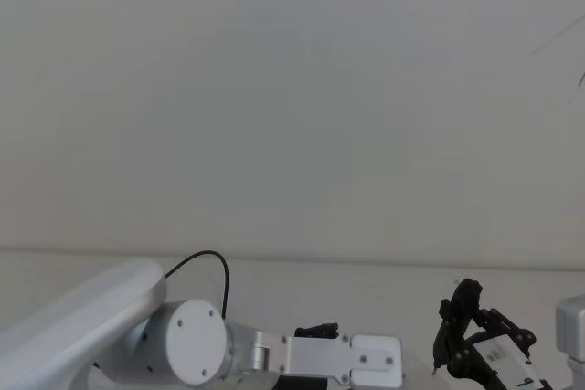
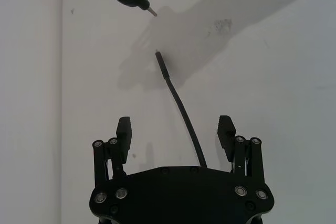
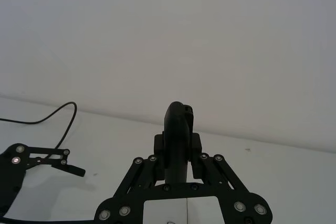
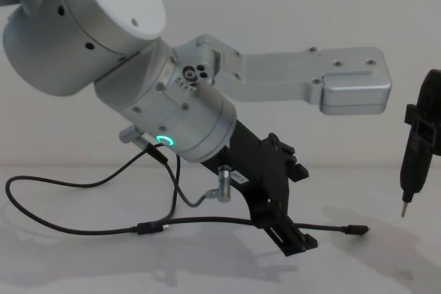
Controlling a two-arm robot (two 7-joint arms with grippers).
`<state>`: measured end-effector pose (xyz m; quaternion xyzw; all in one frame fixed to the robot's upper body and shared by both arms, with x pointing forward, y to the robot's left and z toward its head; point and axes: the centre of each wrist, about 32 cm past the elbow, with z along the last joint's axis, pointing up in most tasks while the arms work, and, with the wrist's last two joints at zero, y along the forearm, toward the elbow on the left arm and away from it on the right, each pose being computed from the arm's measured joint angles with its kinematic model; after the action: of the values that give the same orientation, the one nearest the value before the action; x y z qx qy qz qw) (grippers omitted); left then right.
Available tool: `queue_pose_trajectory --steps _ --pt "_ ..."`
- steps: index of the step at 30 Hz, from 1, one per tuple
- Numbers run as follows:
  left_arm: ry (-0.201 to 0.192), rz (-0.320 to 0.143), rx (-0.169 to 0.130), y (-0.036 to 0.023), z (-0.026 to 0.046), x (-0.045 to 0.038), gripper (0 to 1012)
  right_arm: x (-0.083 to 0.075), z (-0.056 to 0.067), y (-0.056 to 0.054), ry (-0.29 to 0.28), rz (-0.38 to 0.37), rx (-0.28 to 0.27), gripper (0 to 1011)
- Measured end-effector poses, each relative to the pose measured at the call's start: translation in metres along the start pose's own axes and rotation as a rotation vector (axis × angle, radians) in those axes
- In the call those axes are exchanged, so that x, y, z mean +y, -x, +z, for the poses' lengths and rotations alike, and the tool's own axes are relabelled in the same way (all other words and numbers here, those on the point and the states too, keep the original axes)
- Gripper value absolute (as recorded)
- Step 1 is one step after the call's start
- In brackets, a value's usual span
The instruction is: Pick up the data cable with the one hand.
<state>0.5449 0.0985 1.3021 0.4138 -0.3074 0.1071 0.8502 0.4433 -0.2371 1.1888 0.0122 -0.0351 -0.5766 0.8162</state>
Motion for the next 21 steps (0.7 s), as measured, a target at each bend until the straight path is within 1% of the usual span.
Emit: queue_pose_trajectory --steps 2,9,13,21 --pt "-0.001 0.002 0.009 -0.0001 0.0010 -0.0024 1000 0.000 0.000 0.000 0.000 0.000 0.000 268" --pt "-0.011 0.006 0.027 -0.0004 0.0045 -0.0077 1000 0.000 0.000 0.000 0.000 0.000 0.000 268" --pt "-0.016 0.007 0.032 -0.0008 0.0061 -0.0094 1000 0.000 0.000 0.000 0.000 0.000 0.000 268" --pt "-0.041 0.010 0.039 -0.0022 0.0091 -0.0122 1000 0.000 0.000 0.000 0.000 0.000 0.000 268"
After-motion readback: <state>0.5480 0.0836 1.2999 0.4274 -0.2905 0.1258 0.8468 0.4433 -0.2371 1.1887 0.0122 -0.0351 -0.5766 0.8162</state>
